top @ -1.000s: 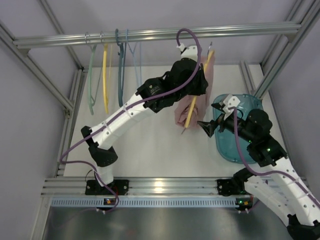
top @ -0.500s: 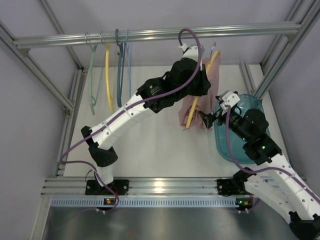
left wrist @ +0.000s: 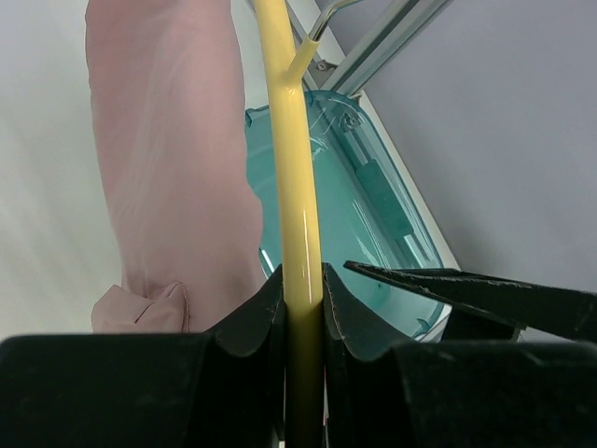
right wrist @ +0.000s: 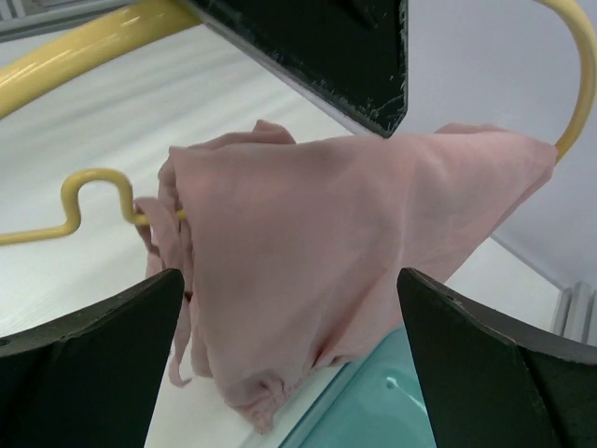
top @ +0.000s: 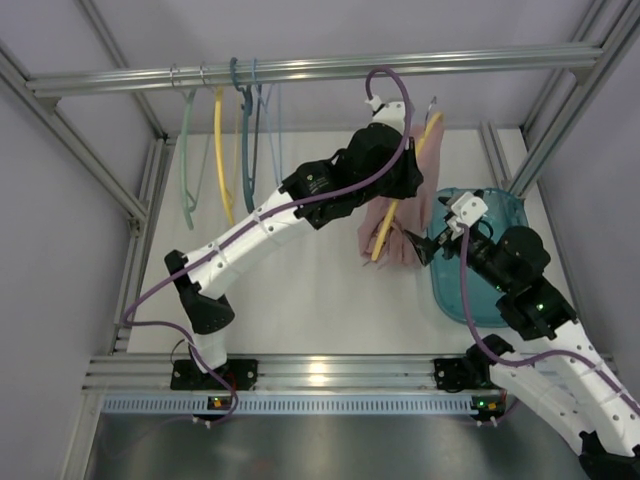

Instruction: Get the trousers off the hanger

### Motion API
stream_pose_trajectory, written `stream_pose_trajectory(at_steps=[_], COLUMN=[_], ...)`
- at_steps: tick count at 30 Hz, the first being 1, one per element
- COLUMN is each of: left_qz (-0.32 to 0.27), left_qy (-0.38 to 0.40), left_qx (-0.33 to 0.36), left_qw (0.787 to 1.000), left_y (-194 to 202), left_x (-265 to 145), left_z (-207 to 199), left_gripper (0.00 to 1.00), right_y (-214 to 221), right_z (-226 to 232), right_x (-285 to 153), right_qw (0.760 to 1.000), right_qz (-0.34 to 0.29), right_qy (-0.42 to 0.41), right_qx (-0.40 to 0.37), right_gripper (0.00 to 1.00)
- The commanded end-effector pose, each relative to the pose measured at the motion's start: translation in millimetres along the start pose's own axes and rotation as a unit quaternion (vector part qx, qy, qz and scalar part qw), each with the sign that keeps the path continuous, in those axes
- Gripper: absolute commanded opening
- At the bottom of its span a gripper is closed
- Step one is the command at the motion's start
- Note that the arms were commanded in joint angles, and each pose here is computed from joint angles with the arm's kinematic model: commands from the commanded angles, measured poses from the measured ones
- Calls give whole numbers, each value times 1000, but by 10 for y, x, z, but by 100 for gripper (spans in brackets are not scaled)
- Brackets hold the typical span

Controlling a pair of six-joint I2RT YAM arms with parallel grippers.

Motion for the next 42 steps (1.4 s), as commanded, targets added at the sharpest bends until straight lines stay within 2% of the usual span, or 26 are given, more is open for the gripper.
stream_pose_trajectory(at_steps=[1,4,11,18,21,26,29,30,32,33,35,36,37,42], left_qz=[-106,-110,-110,-111,-110,-108,-110,-109,-107,-105,-103,-97,-95,-85], left_qy=[85,87,94,98,102,101,107,109,108,108,104,100,98,86], left_qx=[-29,-30,-35,-35,-38,-38,-40,-40,-37,-35,-34,-32,-31,-28], left_qw=[990,990,989,988,988,988,987,987,988,988,989,990,990,992], left_y=[-682,-700,-704,-716,-720,-710,-727,-727,-711,-696,-680,-625,-608,-505], left_x=[-465,-470,-439,-472,-486,-478,-502,-511,-507,-505,-501,-477,-464,-454], left_z=[-404,-414,-451,-463,-478,-473,-496,-503,-493,-492,-459,-434,-418,-326], left_gripper=[0,0,0,0,0,0,0,0,0,0,0,0,0,0], right_y=[-444,-471,-223,-75,-67,-16,25,20,-31,-117,-232,-354,-401,-752], right_z=[-172,-138,76,-345,-449,-382,-359,-363,-358,-380,-416,-462,-492,-646], right_x=[61,141,238,252,253,293,298,293,283,269,250,226,215,102], right_qw=[997,998,999,993,989,991,992,992,993,993,992,991,991,987], right_qz=[-59,-55,-26,-5,-4,5,9,7,1,-8,-21,-34,-38,-67], right_qy=[31,16,-13,119,150,131,126,126,119,119,122,126,131,146], right_qx=[27,40,32,17,15,11,5,2,0,1,3,4,4,-6], right_gripper=[99,99,99,99,99,96,81,70,57,40,23,7,0,0])
Point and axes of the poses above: each gripper's point midway between its finger pads, its own x axis out along the fingers, its own z axis along the line the jaws close on, y = z × x, the point moved 1 cm from there along -x, back along the fingers, and after that the axes turned 4 degrees about -x, right-handed, at the moved point
